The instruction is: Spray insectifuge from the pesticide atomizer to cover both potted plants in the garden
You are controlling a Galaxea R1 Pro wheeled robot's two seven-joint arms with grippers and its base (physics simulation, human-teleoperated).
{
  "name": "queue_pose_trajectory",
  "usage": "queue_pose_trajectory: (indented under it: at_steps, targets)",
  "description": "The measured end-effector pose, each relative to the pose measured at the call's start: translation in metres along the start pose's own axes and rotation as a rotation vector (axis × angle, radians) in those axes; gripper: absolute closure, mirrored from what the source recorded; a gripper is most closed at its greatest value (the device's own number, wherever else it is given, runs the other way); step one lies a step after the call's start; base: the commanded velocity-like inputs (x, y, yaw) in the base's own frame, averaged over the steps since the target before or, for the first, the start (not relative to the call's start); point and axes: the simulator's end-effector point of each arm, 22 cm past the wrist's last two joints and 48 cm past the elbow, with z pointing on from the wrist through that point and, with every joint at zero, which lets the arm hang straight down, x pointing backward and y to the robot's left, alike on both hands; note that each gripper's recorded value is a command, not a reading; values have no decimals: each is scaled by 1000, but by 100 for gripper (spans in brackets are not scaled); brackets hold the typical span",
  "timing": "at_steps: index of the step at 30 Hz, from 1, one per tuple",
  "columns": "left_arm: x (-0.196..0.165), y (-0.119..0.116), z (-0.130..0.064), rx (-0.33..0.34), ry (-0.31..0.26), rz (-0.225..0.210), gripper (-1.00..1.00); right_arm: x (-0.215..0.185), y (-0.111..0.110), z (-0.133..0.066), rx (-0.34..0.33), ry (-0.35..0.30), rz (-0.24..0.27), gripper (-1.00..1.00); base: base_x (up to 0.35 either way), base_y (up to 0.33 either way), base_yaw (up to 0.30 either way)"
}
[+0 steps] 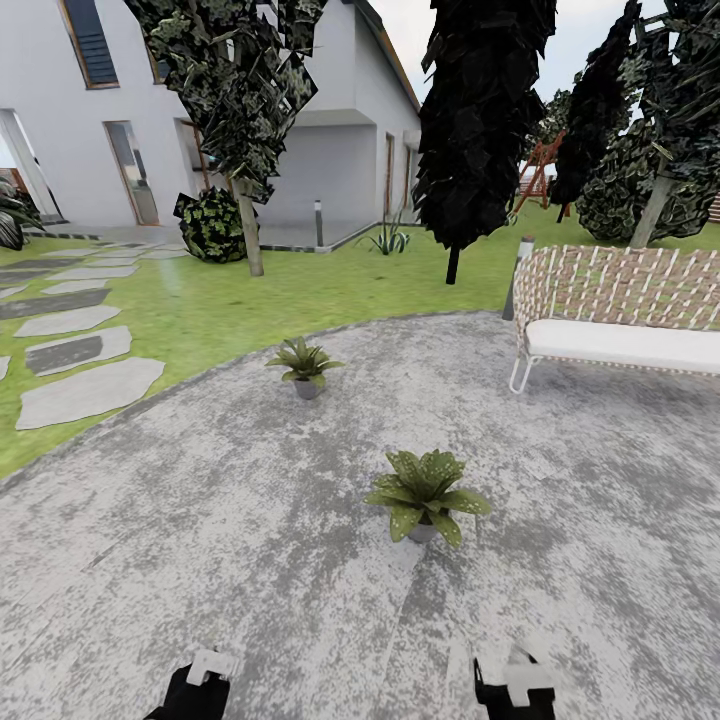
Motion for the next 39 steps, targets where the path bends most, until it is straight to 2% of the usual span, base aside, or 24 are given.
queue_pose_trajectory:
  at_steps: [3, 39]
  targets:
    - [0, 1, 0, -2, 1, 0, 100, 5, -5, -2, 24, 13, 33, -100, 0, 0, 22]
    - [1, -1, 0, 0, 5, 0, 100, 6, -4, -3, 25, 16, 36, -100, 0, 0, 269]
